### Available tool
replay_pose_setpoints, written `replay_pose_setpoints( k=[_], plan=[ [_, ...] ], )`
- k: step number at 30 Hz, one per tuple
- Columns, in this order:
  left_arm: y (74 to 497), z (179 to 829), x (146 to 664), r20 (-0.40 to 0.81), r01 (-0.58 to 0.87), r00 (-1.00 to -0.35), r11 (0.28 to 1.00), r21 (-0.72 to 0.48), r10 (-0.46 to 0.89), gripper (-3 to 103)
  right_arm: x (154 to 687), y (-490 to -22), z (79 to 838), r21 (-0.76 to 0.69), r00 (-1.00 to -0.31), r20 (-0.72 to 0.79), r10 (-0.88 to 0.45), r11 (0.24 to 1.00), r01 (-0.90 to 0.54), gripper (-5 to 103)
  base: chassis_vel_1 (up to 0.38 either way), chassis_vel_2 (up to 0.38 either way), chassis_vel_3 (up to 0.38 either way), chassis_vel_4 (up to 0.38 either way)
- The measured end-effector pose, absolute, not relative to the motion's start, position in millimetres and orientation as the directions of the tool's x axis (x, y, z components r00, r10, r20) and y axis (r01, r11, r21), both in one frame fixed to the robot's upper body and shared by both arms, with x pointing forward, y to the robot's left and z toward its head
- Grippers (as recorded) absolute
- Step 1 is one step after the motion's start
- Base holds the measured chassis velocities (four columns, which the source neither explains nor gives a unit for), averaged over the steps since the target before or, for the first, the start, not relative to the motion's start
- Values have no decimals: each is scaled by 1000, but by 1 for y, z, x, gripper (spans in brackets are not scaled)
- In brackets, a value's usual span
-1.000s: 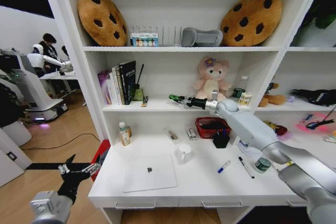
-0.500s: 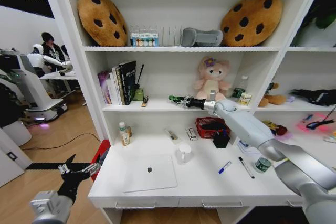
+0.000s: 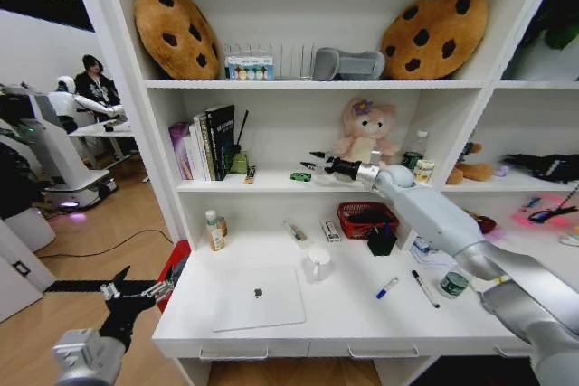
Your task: Organize the objects on the table.
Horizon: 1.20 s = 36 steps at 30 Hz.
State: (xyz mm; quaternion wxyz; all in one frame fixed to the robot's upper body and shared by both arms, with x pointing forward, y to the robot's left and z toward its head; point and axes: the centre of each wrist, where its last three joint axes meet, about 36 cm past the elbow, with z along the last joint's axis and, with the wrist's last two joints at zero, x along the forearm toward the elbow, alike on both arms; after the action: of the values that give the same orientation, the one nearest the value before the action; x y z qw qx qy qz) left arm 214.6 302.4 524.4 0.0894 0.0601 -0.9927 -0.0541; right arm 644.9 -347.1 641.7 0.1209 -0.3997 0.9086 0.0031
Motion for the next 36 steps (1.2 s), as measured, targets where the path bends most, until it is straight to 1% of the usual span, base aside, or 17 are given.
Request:
replay_pose_setpoints(
  k=[1, 2, 3, 4, 5, 6, 7, 8, 10, 12, 14, 15, 18, 22, 24, 30, 36],
  plan=[
    [302, 524, 215, 171, -110, -977, 987, 118, -130, 100, 608, -353, 660, -85, -736, -291, -611, 783, -616, 99, 0, 0, 0, 0],
    [302, 524, 215, 171, -110, -977, 987, 118, -130, 100, 587, -354, 665, -108, -783, -321, -533, 842, -529, 99, 0, 0, 0, 0],
    [302, 524, 215, 171, -110, -977, 987, 118, -130, 100, 587, -354, 665, -108, -783, -321, -533, 842, -529, 99, 0, 0, 0, 0],
    [302, 524, 215, 171, -110, -977, 987, 118, -129, 100, 558, -355, 664, -152, -842, -347, -413, 911, -384, 100, 0, 0, 0, 0],
    [302, 524, 215, 171, -110, -977, 987, 118, -129, 100, 558, -355, 664, -152, -842, -347, -413, 911, -384, 100, 0, 0, 0, 0],
    [302, 524, 215, 171, -110, -977, 987, 118, -129, 100, 523, -358, 664, -169, -905, -347, -247, 965, -199, 100, 0, 0, 0, 0],
    [302, 524, 215, 171, -110, -977, 987, 118, -130, 100, 493, -361, 669, -134, -932, -341, -124, 988, -82, 100, 0, 0, 0, 0],
    [302, 524, 215, 171, -110, -977, 987, 118, -130, 100, 493, -361, 669, -134, -932, -341, -124, 988, -82, 100, 0, 0, 0, 0],
    [302, 524, 215, 171, -110, -977, 987, 118, -129, 100, 439, -350, 668, -4, -966, -259, 18, 1000, 20, 100, 0, 0, 0, 0],
    [302, 524, 215, 171, -110, -977, 987, 118, -129, 100, 411, -344, 662, 80, -977, -185, 102, 993, 89, 100, 0, 0, 0, 0],
    [302, 524, 215, 171, -110, -977, 987, 118, -129, 100, 381, -345, 649, 173, -974, -83, 210, 966, 193, 100, 0, 0, 0, 0],
    [302, 524, 215, 171, -110, -977, 987, 118, -129, 100, 381, -345, 649, 173, -974, -83, 210, 966, 193, 100, 0, 0, 0, 0],
    [302, 524, 215, 171, -110, -977, 987, 118, -129, 100, 347, -351, 609, 297, -922, 158, 354, 873, 386, 100, 0, 0, 0, 0],
    [302, 524, 215, 171, -110, -977, 987, 118, -129, 100, 336, -364, 579, 334, -871, 272, 409, 809, 484, 100, 0, 0, 0, 0],
    [302, 524, 215, 171, -110, -977, 987, 118, -129, 100, 335, -378, 550, 344, -812, 374, 448, 746, 571, 100, 0, 0, 0, 0],
    [302, 524, 215, 171, -110, -977, 987, 118, -129, 100, 346, -387, 518, 359, -736, 506, 450, 666, 654, 100, 0, 0, 0, 0],
    [302, 524, 215, 171, -110, -977, 987, 118, -129, 100, 359, -377, 486, 365, -696, 605, 386, 642, 674, 100, 0, 0, 0, 0]
  ],
)
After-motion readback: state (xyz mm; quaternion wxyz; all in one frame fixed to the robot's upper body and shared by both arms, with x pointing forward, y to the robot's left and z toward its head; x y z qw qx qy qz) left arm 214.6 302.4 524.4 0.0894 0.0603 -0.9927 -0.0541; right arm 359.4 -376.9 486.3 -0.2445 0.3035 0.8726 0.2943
